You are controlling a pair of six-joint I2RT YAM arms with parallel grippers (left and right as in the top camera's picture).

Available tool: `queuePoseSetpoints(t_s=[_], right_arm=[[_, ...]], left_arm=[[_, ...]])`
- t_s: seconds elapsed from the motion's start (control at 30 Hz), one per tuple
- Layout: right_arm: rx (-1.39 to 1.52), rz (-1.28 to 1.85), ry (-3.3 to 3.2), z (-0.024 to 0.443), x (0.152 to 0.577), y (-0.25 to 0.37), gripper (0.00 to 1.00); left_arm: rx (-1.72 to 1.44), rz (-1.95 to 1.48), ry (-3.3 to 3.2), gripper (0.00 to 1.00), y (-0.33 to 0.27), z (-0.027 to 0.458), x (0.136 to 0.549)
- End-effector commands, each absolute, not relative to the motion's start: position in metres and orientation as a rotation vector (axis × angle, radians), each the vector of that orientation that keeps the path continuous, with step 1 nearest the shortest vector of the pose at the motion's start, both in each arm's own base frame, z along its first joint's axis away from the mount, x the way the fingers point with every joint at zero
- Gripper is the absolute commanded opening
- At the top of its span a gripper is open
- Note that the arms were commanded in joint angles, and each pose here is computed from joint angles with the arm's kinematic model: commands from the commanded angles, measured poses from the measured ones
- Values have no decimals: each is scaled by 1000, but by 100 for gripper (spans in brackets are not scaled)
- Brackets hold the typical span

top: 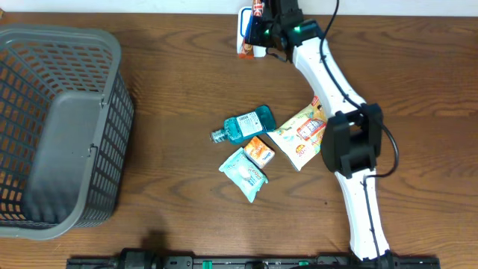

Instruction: Scan the item barcode

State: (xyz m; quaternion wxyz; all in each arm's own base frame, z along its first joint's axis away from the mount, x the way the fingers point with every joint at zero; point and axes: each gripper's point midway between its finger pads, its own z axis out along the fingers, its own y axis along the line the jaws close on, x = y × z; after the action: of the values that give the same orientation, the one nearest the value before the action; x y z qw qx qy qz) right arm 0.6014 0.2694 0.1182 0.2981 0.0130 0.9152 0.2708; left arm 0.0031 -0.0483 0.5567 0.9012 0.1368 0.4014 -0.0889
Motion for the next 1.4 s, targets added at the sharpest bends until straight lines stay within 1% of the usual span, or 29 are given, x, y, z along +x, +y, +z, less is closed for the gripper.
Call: queuePoseSetpoints(t_s=[0.0,0.27,0.37,0.47,0.57,0.7,0.87,1.0,1.17,1.37], right_arm=[[81,701,2449,102,606,270,1],[80,689,2447,100,608,268,2],[-28,656,2433,102,606,272,2],[-93,627,2423,114,602,272,2],[-50,544,2429,134,598,254,1],[66,332,2436,170,589,201,1],[256,-48,2436,218,560,104,1],[381,-337,2432,243,531,21,1],[588,-656,2457,246,494,-86,1],[816,-995,2456,228,450,-193,1]], left_arm=[[288,-188,822,98,-50,554,6],[288,-187,819,98,-50,553,10],[288,-186,813,98,-50,554,9],[289,-184,795,98,-50,557,6],[290,-179,756,98,-50,563,0],[291,-173,715,98,-50,568,-1],[291,-168,679,98,-50,568,7],[291,-167,666,98,-51,564,18],[291,-166,662,98,-51,555,34],[291,-165,653,98,-52,548,45]])
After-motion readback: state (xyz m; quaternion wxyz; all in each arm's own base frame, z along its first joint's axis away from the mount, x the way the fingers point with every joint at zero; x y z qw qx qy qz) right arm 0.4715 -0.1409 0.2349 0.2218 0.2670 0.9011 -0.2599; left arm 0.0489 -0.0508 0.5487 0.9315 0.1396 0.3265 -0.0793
